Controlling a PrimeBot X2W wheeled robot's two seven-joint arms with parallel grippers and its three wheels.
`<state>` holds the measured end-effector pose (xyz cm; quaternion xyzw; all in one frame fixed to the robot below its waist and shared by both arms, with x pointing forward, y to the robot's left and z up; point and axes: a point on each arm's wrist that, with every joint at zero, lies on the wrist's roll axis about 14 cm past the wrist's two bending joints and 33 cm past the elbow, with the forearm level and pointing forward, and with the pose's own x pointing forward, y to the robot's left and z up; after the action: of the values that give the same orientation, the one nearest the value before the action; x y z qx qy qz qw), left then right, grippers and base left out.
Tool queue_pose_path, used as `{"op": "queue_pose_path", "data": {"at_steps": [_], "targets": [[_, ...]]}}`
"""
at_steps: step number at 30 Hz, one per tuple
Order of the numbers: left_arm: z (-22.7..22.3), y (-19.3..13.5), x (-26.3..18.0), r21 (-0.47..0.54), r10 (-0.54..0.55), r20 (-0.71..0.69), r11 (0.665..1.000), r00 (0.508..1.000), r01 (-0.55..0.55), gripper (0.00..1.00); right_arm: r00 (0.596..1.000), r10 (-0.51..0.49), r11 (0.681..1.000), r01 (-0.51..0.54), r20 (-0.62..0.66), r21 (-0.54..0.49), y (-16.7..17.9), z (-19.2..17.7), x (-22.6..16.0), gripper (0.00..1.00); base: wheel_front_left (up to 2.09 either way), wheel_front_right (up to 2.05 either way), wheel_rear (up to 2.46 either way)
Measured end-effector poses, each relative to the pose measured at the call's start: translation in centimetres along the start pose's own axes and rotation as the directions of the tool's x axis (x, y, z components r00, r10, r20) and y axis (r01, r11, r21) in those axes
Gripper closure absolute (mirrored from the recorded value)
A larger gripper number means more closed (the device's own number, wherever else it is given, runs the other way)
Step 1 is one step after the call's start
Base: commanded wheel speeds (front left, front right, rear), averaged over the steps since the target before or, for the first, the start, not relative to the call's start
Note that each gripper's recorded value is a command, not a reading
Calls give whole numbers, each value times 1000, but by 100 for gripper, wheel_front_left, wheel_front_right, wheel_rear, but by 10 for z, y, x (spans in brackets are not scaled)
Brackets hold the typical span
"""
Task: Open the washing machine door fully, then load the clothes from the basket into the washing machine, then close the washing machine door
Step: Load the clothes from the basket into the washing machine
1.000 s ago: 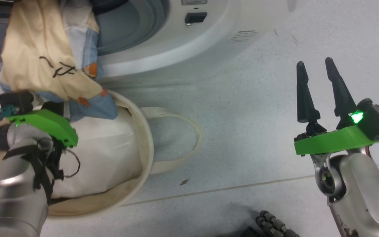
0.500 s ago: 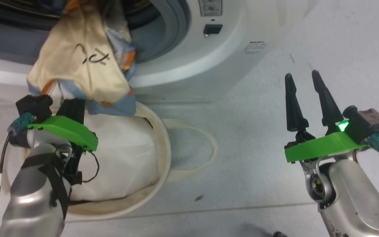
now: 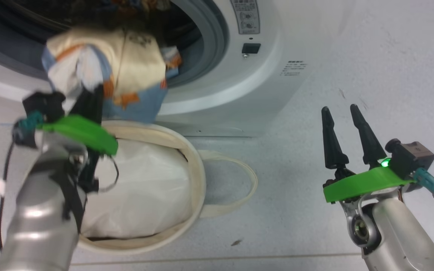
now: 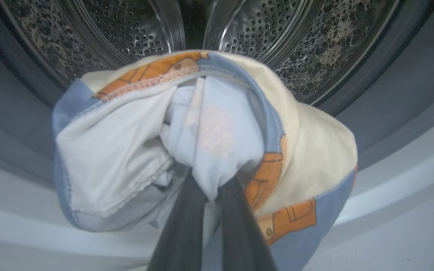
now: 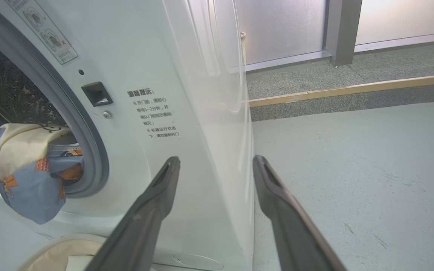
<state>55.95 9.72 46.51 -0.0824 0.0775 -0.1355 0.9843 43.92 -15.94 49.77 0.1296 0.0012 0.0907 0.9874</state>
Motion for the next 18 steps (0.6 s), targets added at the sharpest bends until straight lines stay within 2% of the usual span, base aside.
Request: {"op": "queue_pose_path", "data": {"at_steps": [6, 12, 18], "targets": [[24, -12, 46, 15, -42, 35, 999, 999, 41, 100, 998, -50, 999, 50, -23, -8, -19, -9, -2, 0, 0, 0, 0], [20, -3, 83, 28, -32, 9, 999, 999, 32, 100, 992, -117, 993, 116, -40, -25, -41, -16, -9, 0, 0, 0, 0], [22, -15, 123, 25, -72, 42, 997, 997, 71, 100, 981, -183, 983, 181, -70, -34, -60, -30, -12, 0, 0, 0, 0]]}}
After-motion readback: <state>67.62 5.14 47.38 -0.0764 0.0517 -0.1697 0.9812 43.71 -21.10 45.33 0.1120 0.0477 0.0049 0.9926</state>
